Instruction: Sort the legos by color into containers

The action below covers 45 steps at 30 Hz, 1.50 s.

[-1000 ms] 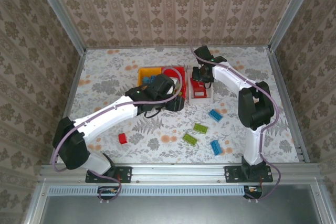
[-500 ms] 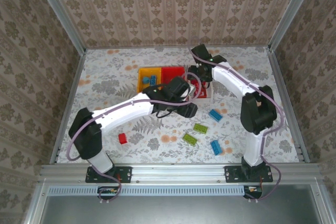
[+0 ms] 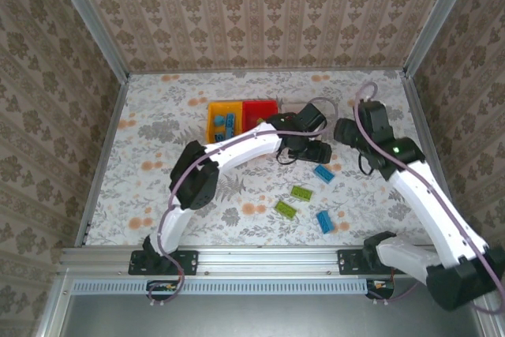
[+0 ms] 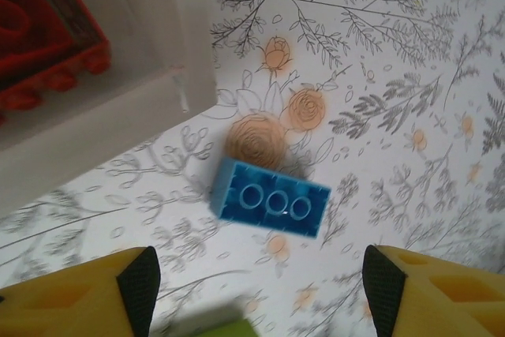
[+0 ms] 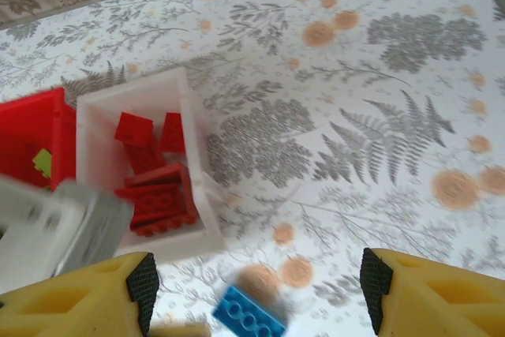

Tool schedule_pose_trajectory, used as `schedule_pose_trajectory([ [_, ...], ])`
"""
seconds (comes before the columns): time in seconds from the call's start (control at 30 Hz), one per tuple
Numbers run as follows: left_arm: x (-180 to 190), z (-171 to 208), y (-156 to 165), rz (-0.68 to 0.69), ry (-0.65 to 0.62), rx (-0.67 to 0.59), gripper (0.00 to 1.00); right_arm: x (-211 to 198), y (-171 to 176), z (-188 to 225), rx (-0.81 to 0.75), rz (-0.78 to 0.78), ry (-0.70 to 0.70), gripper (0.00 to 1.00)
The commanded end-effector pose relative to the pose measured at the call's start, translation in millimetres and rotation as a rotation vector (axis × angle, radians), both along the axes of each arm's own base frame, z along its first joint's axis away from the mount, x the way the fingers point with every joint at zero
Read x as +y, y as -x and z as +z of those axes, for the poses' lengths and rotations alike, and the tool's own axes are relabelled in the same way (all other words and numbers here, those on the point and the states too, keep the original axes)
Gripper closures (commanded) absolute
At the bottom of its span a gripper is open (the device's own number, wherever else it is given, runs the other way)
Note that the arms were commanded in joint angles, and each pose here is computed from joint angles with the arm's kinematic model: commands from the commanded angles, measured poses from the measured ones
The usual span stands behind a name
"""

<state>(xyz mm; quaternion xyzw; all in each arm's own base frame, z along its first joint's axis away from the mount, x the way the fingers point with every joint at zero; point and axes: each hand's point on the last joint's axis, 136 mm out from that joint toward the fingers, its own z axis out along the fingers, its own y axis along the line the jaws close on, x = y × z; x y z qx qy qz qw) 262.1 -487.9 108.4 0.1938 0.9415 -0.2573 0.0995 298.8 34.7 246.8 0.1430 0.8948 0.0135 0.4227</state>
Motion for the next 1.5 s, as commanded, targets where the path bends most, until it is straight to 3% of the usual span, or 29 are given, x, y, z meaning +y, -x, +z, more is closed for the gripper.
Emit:
schedule_pose_trajectory([
  [0.0, -1, -12, 21, 0.155, -0.051, 0.226, 0.26, -20, 28, -3, 0.013, -0.047, 0.050, 0.27],
  [0.1, 0, -25, 33, 0.238, -0.123, 0.366, 0.26, -26, 43, -1, 0.009, -0.050, 0.055, 0.27],
  [0.23, -3, -37, 43, 0.330, -0.163, 0.457, 0.25, -28, 54, 4, -0.003, -0.037, 0.056, 0.27],
  [0.63, -19, -56, 26, 0.545, -0.154, 0.502, 0.22, -22, 61, 5, -0.008, 0.011, 0.035, 0.27],
  [1.13, -13, -86, 25, 0.725, -0.212, 0.582, 0.39, -16, 60, -4, 0.008, 0.026, 0.011, 0.28],
  [1.27, -9, -92, 28, 0.733, -0.236, 0.592, 0.49, -15, 59, -7, 0.012, 0.028, 0.007, 0.28],
  [1.47, 5, -88, 24, 0.742, -0.236, 0.563, 0.79, -14, 57, -8, 0.016, 0.036, 0.008, 0.28],
])
